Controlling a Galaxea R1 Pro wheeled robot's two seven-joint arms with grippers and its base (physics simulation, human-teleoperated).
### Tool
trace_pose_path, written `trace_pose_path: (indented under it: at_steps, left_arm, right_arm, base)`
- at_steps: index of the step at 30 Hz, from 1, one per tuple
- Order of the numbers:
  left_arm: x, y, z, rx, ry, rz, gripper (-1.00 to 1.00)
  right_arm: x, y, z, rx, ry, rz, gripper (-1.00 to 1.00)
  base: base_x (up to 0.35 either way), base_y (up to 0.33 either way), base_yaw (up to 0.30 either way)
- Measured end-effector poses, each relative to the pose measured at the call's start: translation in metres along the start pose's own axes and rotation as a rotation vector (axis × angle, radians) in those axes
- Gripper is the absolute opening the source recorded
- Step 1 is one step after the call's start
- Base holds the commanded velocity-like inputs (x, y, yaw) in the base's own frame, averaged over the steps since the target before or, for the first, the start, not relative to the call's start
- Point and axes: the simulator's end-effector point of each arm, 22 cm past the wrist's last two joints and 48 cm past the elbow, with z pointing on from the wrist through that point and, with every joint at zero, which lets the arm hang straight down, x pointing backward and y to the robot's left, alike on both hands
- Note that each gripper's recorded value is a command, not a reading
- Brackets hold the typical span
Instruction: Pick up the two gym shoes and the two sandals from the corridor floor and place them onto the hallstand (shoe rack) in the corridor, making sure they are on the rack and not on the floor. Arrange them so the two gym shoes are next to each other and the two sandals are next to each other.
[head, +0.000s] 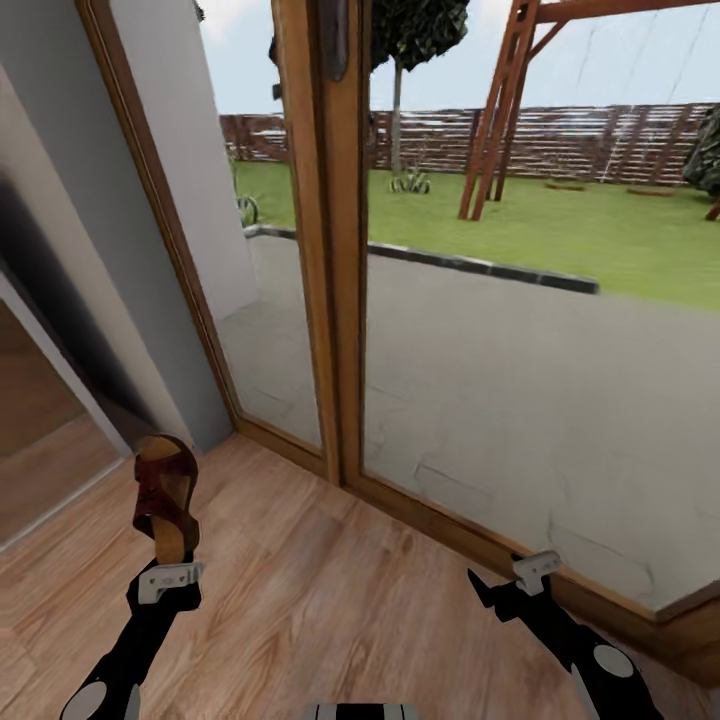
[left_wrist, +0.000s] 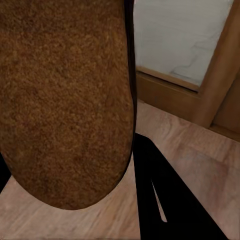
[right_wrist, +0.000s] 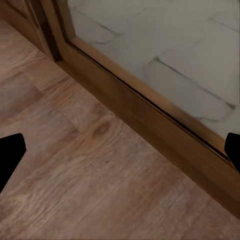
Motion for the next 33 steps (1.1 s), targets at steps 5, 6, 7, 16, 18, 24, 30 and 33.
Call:
trace_pose_path:
  at_steps: [5,6,7,16,18,24,30,33]
  left_arm:
    - [-0.0006,0.0002,-0.0001,0.000,-0.001,0.001,-1.00]
    - [-0.0005,0.0002,-0.0002,0.000,-0.001,0.001,-1.00]
    - [-0.0008,0.0004,-0.0001,-0.001,-0.001,0.000,-1.00]
    - [-0.0015,0.0000,0.0002,0.000,-0.004,-0.003,-1.00]
    - [-0.0015,-0.0002,0.0002,0.000,-0.004,-0.003,-1.00]
    - [-0.0017,-0.0005,0.0001,0.000,-0.005,-0.003,-1.00]
    - [-0.0017,-0.0002,0.0001,0.000,-0.005,-0.003,-1.00]
    - [-0.0016,-0.0004,0.0002,0.000,-0.005,-0.003,-1.00]
  right_arm:
    - [-0.0005,0.0000,-0.0001,0.000,-0.001,-0.001,1.00]
    - [-0.0006,0.0000,-0.0001,0.000,-0.001,-0.001,1.00]
    - [-0.0006,0.0001,-0.0001,0.000,-0.001,-0.001,1.00]
    - [-0.0006,0.0000,0.0000,0.000,-0.002,-0.001,1.00]
    - [-0.0007,0.0000,0.0000,0.000,-0.002,-0.001,1.00]
    - [-0.0014,0.0001,-0.0002,0.000,-0.004,-0.002,1.00]
    - [-0.0011,0.0000,-0.0001,0.000,-0.003,-0.001,1.00]
    - [-0.0008,-0.0001,-0.0001,0.000,-0.003,-0.001,1.00]
  base:
    - [0.059,0.000,0.278]
    - [0.173,0.000,0.278]
    - [0.194,0.000,0.278]
    - [0.087,0.000,0.278]
    - [0.010,0.000,0.278]
    - [0.190,-0.047,0.278]
    - [0.101,-0.040,0.279]
    - [0.011,-0.005,0.279]
